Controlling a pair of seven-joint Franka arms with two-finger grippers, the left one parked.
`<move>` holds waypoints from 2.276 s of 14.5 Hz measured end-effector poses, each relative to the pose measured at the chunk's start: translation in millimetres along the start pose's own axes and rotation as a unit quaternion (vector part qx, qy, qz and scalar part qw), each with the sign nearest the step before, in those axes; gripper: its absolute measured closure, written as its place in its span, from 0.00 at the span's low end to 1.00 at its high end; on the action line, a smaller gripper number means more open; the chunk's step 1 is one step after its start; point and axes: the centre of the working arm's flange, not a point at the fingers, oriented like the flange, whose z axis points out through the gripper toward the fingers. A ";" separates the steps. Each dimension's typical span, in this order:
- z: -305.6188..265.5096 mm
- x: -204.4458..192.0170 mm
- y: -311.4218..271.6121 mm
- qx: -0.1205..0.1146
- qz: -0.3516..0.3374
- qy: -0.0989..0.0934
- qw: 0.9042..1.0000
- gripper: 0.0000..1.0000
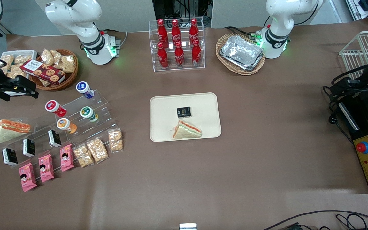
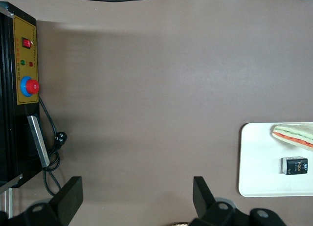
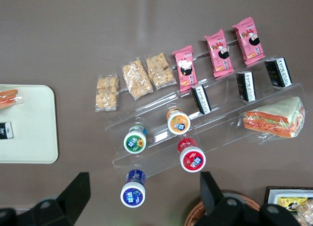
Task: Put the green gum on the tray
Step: 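Move the right gripper down over the green gum bottle on the rack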
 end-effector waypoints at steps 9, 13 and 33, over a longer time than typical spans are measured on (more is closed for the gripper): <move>5.7 -8.5 -9.4 0.018 -0.006 -0.015 1.000 0.00; 33.2 -44.2 -9.6 0.028 -0.005 -0.003 1.000 0.00; 263.4 -51.8 -40.1 0.023 -0.017 -0.024 0.999 0.00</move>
